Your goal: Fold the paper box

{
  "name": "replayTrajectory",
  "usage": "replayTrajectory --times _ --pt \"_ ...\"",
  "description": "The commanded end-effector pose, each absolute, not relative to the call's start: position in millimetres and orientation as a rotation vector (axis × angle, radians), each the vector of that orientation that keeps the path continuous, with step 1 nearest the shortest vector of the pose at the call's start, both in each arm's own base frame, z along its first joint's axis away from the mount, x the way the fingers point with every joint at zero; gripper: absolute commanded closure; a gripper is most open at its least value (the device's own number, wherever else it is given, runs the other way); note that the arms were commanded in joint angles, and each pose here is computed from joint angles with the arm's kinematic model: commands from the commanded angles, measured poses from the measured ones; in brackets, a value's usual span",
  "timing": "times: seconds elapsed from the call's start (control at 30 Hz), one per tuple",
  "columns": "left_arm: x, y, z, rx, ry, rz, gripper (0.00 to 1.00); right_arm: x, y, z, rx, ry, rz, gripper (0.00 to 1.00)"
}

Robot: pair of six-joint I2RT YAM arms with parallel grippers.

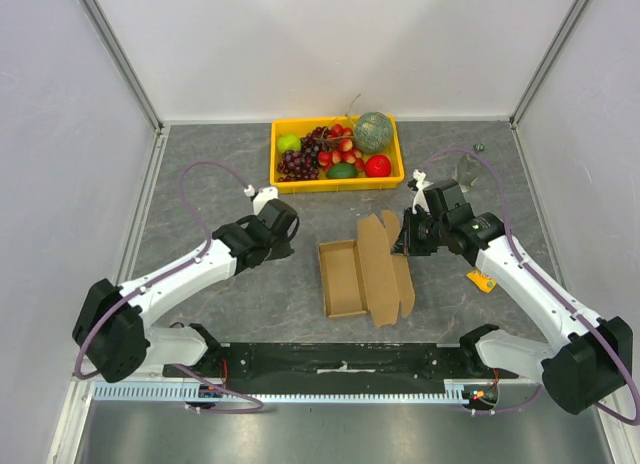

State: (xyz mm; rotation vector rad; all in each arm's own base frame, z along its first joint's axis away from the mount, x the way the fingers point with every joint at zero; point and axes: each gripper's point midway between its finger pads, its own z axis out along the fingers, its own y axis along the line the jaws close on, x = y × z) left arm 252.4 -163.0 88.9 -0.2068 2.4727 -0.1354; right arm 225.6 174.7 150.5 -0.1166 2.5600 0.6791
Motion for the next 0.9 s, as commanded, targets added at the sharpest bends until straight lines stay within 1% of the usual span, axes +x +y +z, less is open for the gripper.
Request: replayTrajectory --times 0.0,0.1,0.2,0.37,0.43,0.47,0.5,0.53,0.6,0.67,0.77,0.87 --pt "258 -220 155 -0.076 2.354 -0.318 0.75 230 179 149 -0.127 2.543 0.703 1.0" --pt "248 -265 167 0.029 2.338 -0.397 0.75 229 178 146 -0.126 2.551 0.699 1.0" --pt "234 -301 162 0.118 2.344 -0.444 0.74 229 178 147 -0.131 2.547 0.7 1.0" --pt "219 -319 139 0.167 2.398 -0.422 0.73 229 178 148 -0.139 2.548 0.699 1.0" --pt "214 -321 131 0.171 2.412 -0.428 0.69 229 177 147 -0.143 2.55 0.693 1.0" --pt "212 -324 130 0.181 2.417 -0.447 0.65 229 177 147 -0.149 2.55 0.693 1.0" --pt "209 -327 126 0.194 2.429 -0.459 0.55 229 177 146 -0.157 2.552 0.689 1.0" --pt "209 -327 125 0.195 2.431 -0.466 0.42 230 177 145 -0.164 2.556 0.681 1.0" --pt "208 -325 128 0.189 2.422 -0.471 0.25 231 176 145 -0.203 2.562 0.665 1.0" --pt "211 -319 138 0.172 2.39 -0.47 0.15 236 175 147 -0.244 2.57 0.635 1.0" --pt "218 -304 163 0.138 2.324 -0.495 0.13 244 174 154 -0.331 2.564 0.596 1.0" --pt "231 -275 189 0.075 2.248 -0.519 0.13 253 177 166 -0.448 2.561 0.576 1.0"
